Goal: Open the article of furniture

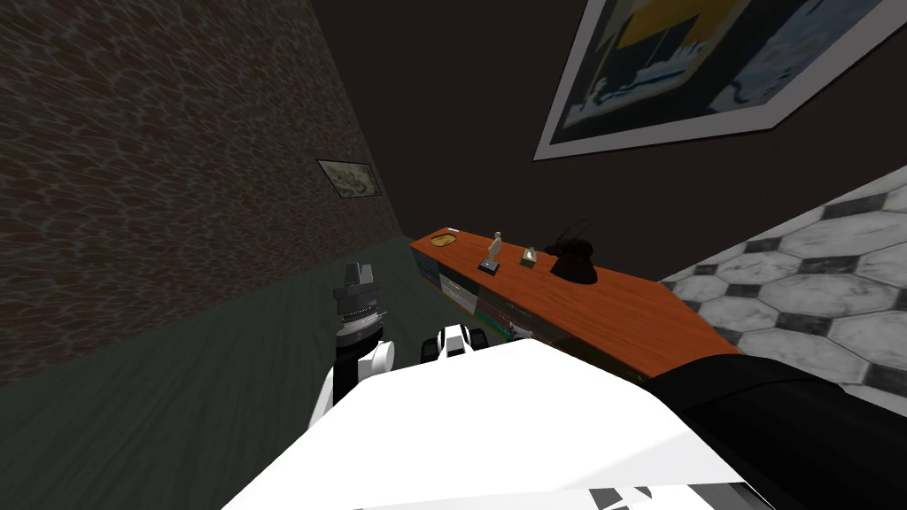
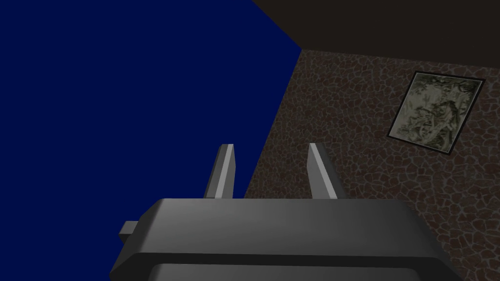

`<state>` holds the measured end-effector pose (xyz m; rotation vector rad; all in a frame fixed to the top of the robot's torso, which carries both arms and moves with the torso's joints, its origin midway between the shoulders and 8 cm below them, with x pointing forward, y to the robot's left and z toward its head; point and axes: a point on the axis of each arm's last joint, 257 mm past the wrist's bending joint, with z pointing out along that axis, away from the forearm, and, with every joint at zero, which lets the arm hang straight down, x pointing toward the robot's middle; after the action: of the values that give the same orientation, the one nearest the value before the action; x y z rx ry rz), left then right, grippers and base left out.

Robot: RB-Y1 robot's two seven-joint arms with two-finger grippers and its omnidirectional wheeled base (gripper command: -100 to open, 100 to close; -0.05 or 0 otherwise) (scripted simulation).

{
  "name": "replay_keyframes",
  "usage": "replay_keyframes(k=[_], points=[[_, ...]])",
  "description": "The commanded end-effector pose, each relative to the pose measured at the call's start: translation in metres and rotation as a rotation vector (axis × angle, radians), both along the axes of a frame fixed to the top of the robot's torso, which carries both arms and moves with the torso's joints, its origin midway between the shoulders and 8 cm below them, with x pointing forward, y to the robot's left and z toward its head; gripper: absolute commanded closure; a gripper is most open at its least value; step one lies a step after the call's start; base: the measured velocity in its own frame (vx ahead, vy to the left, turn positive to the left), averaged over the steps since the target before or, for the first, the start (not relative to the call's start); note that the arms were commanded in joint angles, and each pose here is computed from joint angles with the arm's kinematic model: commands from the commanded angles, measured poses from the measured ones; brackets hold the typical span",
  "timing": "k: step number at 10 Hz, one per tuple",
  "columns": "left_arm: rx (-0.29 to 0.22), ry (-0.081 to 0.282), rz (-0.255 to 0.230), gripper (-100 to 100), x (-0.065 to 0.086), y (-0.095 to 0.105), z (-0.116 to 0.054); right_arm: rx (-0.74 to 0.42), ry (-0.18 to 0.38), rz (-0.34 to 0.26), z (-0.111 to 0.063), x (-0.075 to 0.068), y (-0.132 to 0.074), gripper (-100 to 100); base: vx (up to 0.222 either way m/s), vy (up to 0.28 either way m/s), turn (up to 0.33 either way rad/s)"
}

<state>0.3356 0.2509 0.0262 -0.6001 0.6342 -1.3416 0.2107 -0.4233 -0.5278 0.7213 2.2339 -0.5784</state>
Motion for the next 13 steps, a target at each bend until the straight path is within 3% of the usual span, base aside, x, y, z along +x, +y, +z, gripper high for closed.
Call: replay_keyframes(k=[1,2,3,6,7,10,13], points=[[0.0,0.0,0.0,0,0.0,0.0,0.0,-0.065,0.04,0.01,0.0,-0.01,-0.008,-100,0.018,0.006,-0.015],[0.0,0.0,0.0,0,0.0,0.0,0.0,-0.118,0.095,0.01,-0.005,-0.025,-0.013,-100,0.03,0.008,0.155],[0.0,0.0,0.0,0,0.0,0.0,0.0,-0.143,0.103,0.017,-0.003,-0.026,-0.016,-100,0.032,0.009,0.081],[0.0,0.0,0.0,0,0.0,0.0,0.0,-0.266,0.207,0.042,-0.007,-0.051,-0.025,-100,0.04,0.016,0.107],[0.0,0.0,0.0,0,0.0,0.0,0.0,-0.296,0.211,0.038,-0.001,-0.051,-0.03,-100,0.036,0.009,0.069],[0.0,0.0,0.0,0,0.0,0.0,0.0,-0.415,0.295,0.071,0.001,-0.069,-0.036,-100,0.034,0.01,0.078],[0.0,0.0,0.0,0,0.0,0.0,0.0,-0.507,0.33,0.086,0.011,-0.074,-0.041,-100,0.028,0.007,0.056]])
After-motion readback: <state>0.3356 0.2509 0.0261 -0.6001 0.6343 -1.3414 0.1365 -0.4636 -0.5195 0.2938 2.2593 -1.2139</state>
